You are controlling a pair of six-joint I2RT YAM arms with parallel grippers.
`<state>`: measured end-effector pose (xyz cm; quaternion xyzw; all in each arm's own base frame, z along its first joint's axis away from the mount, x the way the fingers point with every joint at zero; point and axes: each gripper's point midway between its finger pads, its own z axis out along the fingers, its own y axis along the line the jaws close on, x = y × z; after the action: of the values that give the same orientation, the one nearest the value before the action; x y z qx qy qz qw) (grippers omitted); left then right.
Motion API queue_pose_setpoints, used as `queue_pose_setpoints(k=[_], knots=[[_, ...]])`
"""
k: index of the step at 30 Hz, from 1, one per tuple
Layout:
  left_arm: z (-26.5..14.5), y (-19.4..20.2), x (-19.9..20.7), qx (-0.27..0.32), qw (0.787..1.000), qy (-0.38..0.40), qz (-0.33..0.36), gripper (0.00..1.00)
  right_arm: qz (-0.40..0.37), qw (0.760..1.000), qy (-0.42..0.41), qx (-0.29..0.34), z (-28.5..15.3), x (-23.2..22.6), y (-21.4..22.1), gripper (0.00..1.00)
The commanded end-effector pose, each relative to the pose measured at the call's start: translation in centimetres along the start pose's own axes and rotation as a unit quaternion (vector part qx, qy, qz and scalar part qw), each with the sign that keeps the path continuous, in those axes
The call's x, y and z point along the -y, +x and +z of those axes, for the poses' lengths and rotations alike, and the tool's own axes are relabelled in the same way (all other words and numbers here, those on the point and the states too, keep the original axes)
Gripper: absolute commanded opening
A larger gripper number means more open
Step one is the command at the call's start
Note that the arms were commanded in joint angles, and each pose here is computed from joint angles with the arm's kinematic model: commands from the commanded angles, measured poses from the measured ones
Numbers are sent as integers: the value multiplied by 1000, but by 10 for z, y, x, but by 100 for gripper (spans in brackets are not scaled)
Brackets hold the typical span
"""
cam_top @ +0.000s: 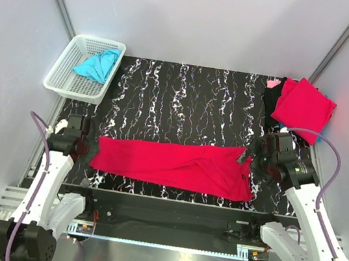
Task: Fold and stack the t-shirts
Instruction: Fold the tshirt
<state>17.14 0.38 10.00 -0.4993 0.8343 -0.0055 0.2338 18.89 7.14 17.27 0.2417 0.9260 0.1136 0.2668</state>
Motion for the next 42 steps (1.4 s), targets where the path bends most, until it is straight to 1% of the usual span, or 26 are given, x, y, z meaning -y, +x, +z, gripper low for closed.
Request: queue_pose_setpoints(k=[1,2,3,4,5,6,9,11,13,14,15,18,19,21,23,25,28,35,37,42], knots=[[4,3,40,-22,995,89,43,29,-11,999,-30,-9,16,-11,4,100],[5,7,49,-36,992,110,53,29,-9,999,-28,-14,22,-10,7,99],[3,18,58,-68,987,134,63,29,-9,999,-30,-20,32,-11,10,100],[3,17,67,-71,983,152,71,29,-9,999,-29,-39,41,-13,15,100],[7,21,69,-86,982,145,87,27,-10,998,-28,-47,48,-14,17,100],[4,21,75,-89,980,151,95,27,-9,998,-22,-58,61,-15,19,100],[6,24,84,-103,975,152,124,24,-16,997,-27,-66,76,-25,15,100],[9,28,88,-115,973,151,134,24,-21,997,-33,-61,81,-31,9,100],[12,31,94,-121,970,154,147,23,-29,996,-50,-65,86,-46,2,98],[19,37,94,-136,968,142,153,23,-32,996,-55,-67,88,-51,0,96],[22,39,97,-139,968,140,158,21,-36,995,-62,-68,94,-61,-5,83],[34,52,98,-159,964,121,176,17,-49,993,-73,-75,106,-80,-11,61],[35,55,100,-160,962,123,182,17,-54,993,-71,-80,110,-84,-10,44],[37,58,101,-163,961,123,187,17,-79,989,-71,-102,122,-99,-2,39],[39,62,101,-166,959,122,193,17,-104,986,-65,-109,131,-107,6,41],[40,62,99,-165,959,120,196,17,-130,982,-57,-122,139,-117,21,41],[41,63,95,-162,960,116,198,17,-141,980,-45,-132,148,-121,38,42],[45,65,90,-164,960,108,202,17,-150,978,2,-148,167,-101,57,41],[46,66,90,-164,959,109,202,17,-155,979,20,-134,169,-95,53,41],[46,67,90,-168,959,110,201,17,-170,975,44,-135,175,-89,53,41]])
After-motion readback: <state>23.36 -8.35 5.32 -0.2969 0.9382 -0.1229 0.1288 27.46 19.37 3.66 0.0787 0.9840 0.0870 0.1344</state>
